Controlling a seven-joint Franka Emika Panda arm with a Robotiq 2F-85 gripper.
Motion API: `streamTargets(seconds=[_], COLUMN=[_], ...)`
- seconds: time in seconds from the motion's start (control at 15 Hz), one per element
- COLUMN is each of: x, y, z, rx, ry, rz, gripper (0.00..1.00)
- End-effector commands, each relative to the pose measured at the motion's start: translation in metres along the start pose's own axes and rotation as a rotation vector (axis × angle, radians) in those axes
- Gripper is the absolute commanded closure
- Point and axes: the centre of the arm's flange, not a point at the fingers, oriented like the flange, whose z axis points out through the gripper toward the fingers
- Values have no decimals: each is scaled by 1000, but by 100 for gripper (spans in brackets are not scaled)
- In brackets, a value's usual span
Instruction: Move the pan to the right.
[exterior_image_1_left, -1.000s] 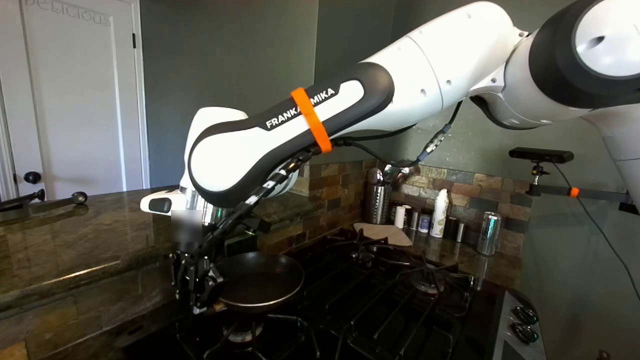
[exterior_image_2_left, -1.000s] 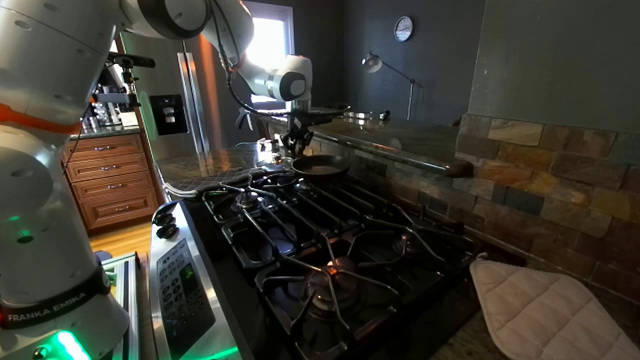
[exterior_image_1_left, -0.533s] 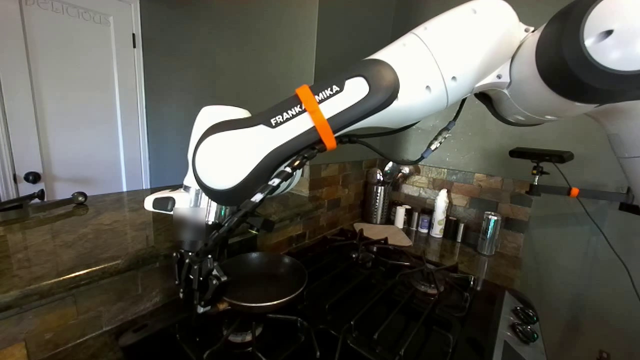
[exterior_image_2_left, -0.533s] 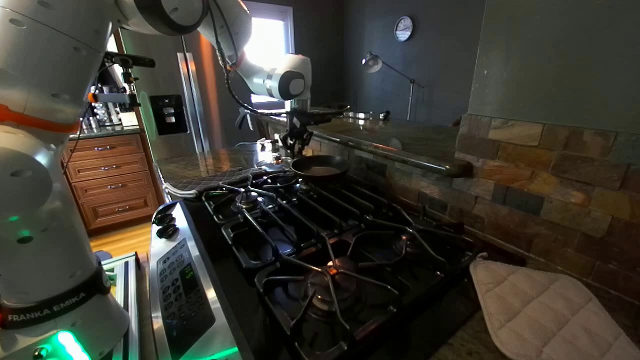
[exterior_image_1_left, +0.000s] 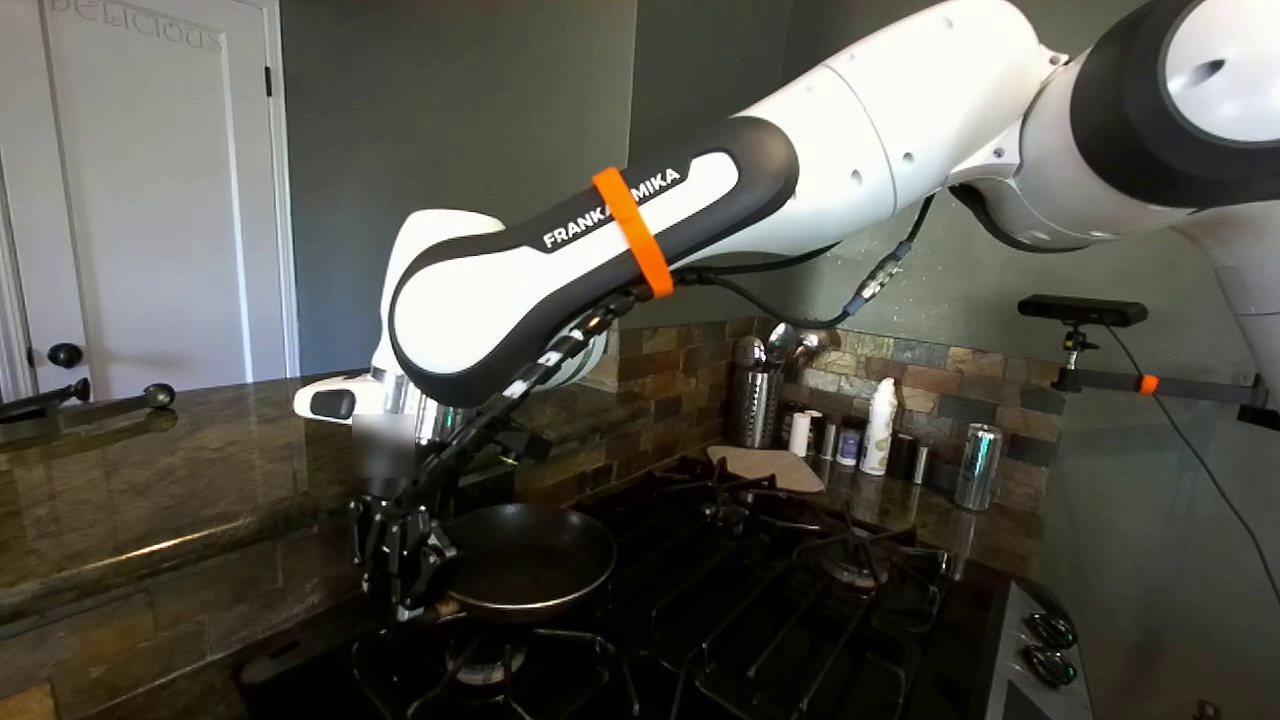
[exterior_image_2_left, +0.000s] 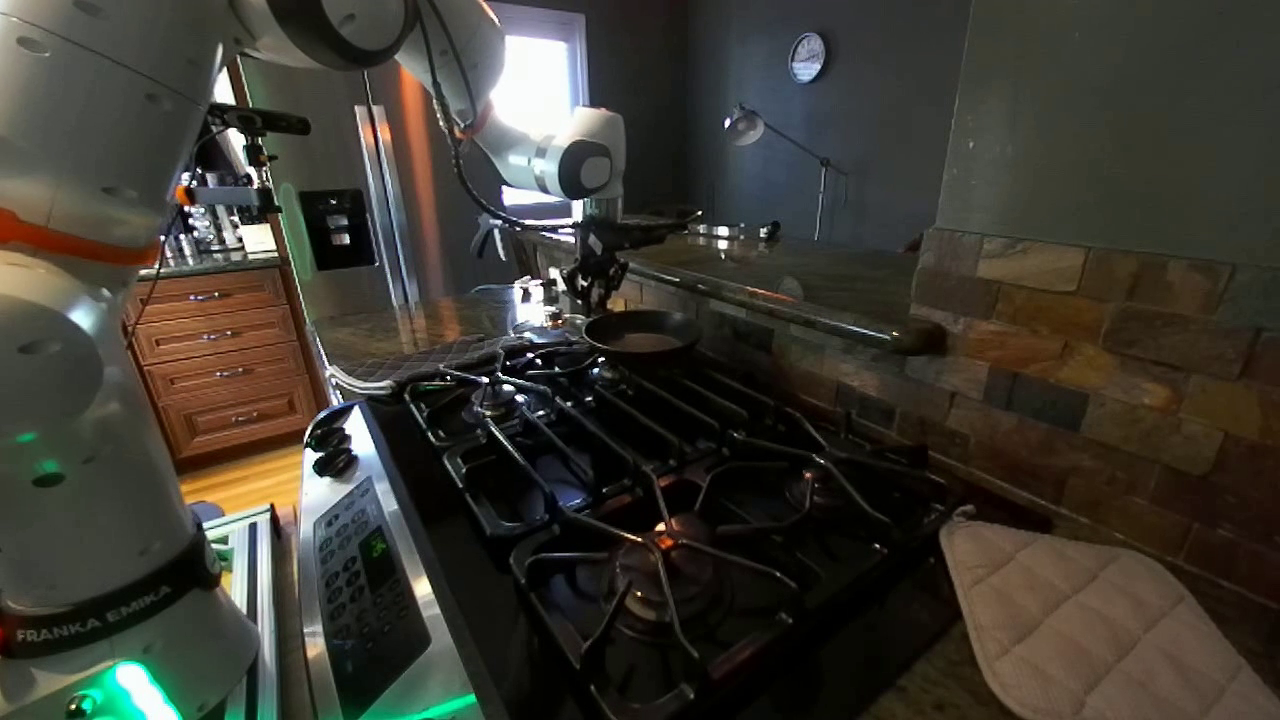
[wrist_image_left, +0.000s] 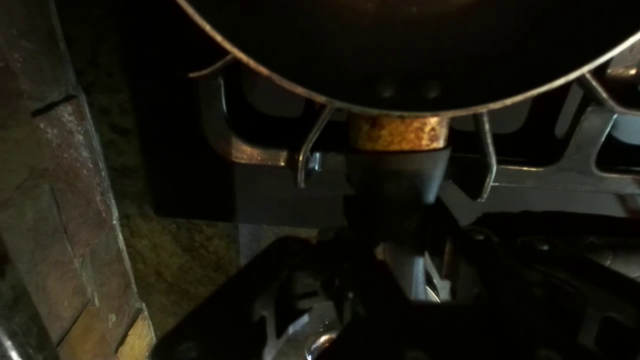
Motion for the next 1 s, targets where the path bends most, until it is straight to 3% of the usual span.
streamTargets(seconds=[0.0, 0.6, 0.8, 0.87, 0.93], x=[-16, -46, -63, -70, -55], y=[-11, -38, -45, -46, -24], z=[-8, -9, -10, -11, -5], rx=[-12, -16, -70, -93, -56], ry=[7, -33, -33, -24, -28], rz=[10, 92, 105, 108, 91], gripper=[91, 91, 91, 91, 91])
